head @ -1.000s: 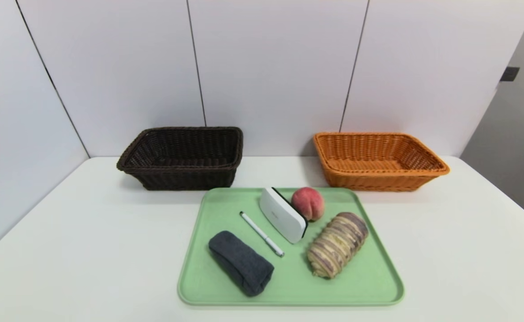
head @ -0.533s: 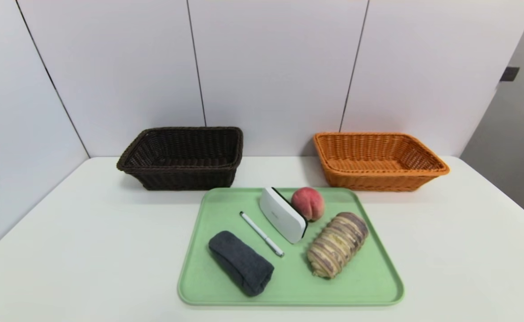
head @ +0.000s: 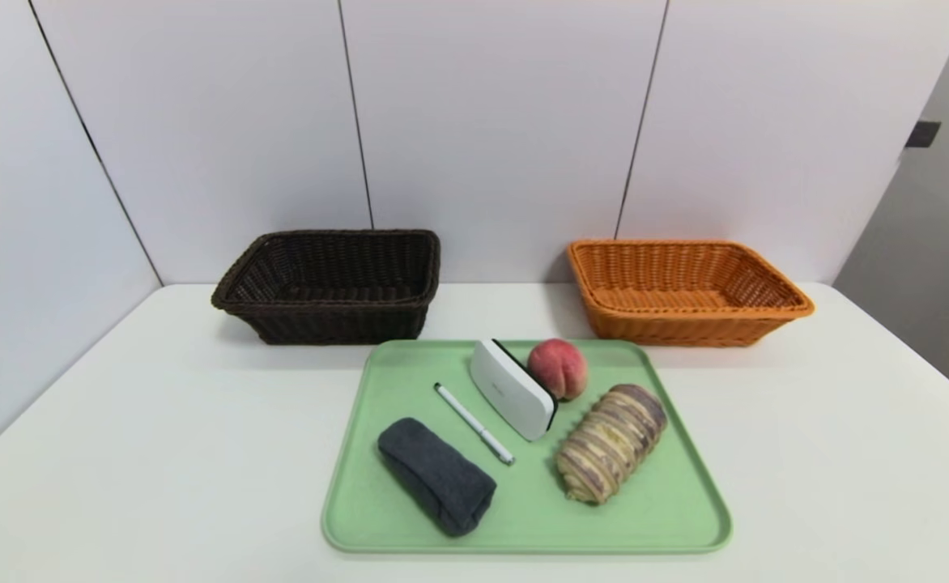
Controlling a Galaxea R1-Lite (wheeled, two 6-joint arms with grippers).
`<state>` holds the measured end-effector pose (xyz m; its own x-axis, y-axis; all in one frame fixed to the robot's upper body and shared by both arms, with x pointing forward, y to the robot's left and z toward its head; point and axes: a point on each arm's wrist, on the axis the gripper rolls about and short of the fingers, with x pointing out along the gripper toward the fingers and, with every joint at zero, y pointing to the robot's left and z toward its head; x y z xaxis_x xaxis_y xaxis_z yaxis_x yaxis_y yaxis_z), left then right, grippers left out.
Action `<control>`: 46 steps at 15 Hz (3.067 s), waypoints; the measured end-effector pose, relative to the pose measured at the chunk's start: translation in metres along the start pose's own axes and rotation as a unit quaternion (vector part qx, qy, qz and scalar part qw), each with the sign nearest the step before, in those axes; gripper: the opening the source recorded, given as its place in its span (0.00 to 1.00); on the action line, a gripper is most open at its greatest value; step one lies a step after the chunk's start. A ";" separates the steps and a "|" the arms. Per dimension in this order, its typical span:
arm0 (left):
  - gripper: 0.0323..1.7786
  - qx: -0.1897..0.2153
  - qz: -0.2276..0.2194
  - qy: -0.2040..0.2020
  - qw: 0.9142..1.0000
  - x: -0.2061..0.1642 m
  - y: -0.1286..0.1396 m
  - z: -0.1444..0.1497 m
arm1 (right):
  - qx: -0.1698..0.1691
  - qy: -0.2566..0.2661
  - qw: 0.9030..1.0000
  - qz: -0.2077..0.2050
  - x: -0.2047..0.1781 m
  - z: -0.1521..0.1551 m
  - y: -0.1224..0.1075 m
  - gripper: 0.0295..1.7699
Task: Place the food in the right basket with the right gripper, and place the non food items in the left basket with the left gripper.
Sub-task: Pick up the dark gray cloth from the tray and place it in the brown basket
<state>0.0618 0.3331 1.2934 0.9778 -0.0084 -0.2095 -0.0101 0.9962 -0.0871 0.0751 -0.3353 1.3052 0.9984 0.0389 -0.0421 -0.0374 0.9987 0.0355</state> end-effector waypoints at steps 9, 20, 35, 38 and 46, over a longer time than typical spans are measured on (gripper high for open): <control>0.95 -0.007 0.008 0.167 0.986 0.072 -0.009 0.106 | -0.016 0.176 0.984 0.007 0.091 0.071 -0.001 0.96; 0.95 0.054 -0.118 0.270 0.954 0.160 -0.078 0.137 | -0.082 0.247 0.946 0.194 0.191 0.091 0.043 0.96; 0.95 0.171 -0.228 0.305 0.909 0.199 -0.138 0.124 | -0.073 0.279 0.940 0.183 0.204 0.077 0.042 0.96; 0.95 0.243 -0.323 0.285 0.869 0.215 -0.152 0.127 | -0.073 0.281 0.939 0.183 0.203 0.075 0.042 0.96; 0.95 0.420 -0.493 0.198 0.736 0.251 -0.177 0.113 | -0.072 0.275 0.941 0.185 0.195 0.076 0.040 0.96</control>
<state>0.3322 0.1641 1.3662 0.2829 -0.6223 -0.7299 0.9591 0.1898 0.2099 0.2712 -0.2899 1.3744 0.7440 0.3563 -0.5652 -0.4229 0.9060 0.0144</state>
